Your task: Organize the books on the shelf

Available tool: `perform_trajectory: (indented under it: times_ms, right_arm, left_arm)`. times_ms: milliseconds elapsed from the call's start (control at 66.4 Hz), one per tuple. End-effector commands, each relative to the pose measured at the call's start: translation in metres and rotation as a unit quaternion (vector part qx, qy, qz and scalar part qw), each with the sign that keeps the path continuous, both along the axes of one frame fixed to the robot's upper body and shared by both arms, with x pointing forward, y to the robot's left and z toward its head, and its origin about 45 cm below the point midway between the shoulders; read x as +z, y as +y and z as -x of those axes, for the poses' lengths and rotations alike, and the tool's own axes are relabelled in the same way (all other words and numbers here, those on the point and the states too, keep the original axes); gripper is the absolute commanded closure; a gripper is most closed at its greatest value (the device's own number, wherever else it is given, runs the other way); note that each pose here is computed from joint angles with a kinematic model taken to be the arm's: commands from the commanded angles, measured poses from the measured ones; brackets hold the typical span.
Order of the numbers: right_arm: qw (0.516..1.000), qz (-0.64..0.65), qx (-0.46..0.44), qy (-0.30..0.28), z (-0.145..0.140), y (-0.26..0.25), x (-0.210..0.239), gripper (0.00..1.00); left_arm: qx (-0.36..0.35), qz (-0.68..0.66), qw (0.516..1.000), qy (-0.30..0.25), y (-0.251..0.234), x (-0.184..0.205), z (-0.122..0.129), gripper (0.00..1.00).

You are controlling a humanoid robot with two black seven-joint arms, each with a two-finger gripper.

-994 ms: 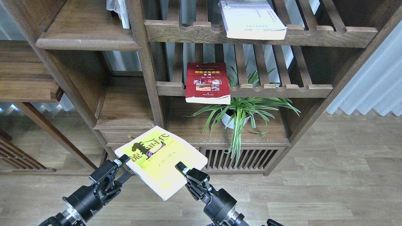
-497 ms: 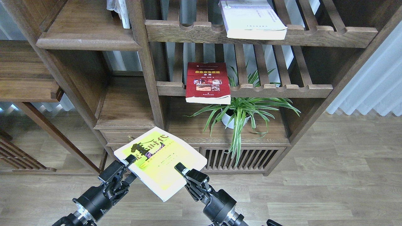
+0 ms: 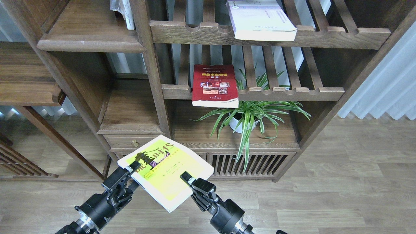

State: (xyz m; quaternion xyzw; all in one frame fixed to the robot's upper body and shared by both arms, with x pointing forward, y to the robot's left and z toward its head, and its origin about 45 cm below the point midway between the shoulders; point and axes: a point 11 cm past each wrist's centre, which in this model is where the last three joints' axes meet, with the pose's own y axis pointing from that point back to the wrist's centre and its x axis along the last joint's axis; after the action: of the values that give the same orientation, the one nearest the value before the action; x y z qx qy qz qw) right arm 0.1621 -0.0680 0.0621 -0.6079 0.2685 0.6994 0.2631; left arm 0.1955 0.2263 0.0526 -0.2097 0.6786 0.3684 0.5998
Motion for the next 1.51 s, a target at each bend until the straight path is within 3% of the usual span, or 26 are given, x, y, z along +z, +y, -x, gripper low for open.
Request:
perform_trajectory:
  times_ms: [0,316,482,542,603,618,813,1130,1190,1235,1341,1356,1386,1431,1491]
  right_arm:
    - [1.000,0.000,0.003,0.007,0.007,0.001,-0.002,0.96]
    - [1.000,0.000,0.009,0.016,0.017,0.004,-0.006,0.96]
    - [1.000,0.000,0.009,0.019,0.020,0.003,-0.007,0.96]
    - [1.000,0.000,0.008,0.019,0.020,0.003,-0.007,0.96]
    - [1.000,0.001,0.009,0.019,0.021,0.003,-0.007,0.96]
    - [1.000,0.001,0.008,0.022,0.022,0.003,-0.008,0.96]
    - [1.000,0.001,0.008,0.026,0.026,0.003,-0.009,0.96]
    - [1.000,0.002,0.005,0.026,0.025,0.002,-0.010,0.93]
    - [1.000,0.002,0.008,0.027,0.027,0.003,-0.010,0.76]
    - [1.000,0.005,0.011,0.025,0.027,0.003,-0.011,0.56]
    - [0.999,0.018,0.021,0.015,0.030,0.003,-0.013,0.35]
    - [0.999,0.024,0.026,0.012,0.030,0.003,-0.014,0.19]
    - [0.999,0.027,0.027,0.011,0.030,0.003,-0.015,0.10]
    - [0.999,0.032,0.023,0.013,0.028,0.000,-0.018,0.02]
    - [0.999,0.037,0.014,0.018,0.028,-0.004,-0.022,0.02]
  left_arm:
    - [-0.022,-0.002,1.000,0.010,-0.007,-0.004,0.009,0.05]
    - [-0.022,0.001,1.000,0.011,-0.010,-0.005,0.009,0.05]
    - [-0.021,-0.003,1.000,0.012,-0.008,-0.006,0.010,0.12]
    - [-0.021,-0.004,1.000,0.015,-0.007,-0.007,0.012,0.22]
    - [-0.017,-0.004,1.000,0.019,-0.006,-0.009,0.015,0.39]
    - [-0.016,-0.005,1.000,0.021,-0.005,-0.010,0.016,0.51]
    - [-0.008,0.003,1.000,0.023,-0.007,-0.010,0.015,0.90]
    - [-0.019,0.004,0.999,0.027,-0.012,-0.010,0.018,0.99]
    - [-0.018,0.003,0.999,0.030,-0.010,-0.012,0.020,1.00]
    - [-0.015,0.000,0.999,0.031,-0.008,-0.012,0.021,1.00]
    - [-0.010,-0.004,0.999,0.038,-0.003,-0.016,0.027,1.00]
    - [-0.008,-0.009,0.999,0.041,0.002,-0.017,0.030,1.00]
    - [-0.004,-0.013,0.999,0.044,0.006,-0.018,0.032,1.00]
    - [-0.001,-0.018,0.999,0.047,0.011,-0.019,0.034,1.00]
    - [0.003,-0.024,0.998,0.050,0.018,-0.020,0.037,0.99]
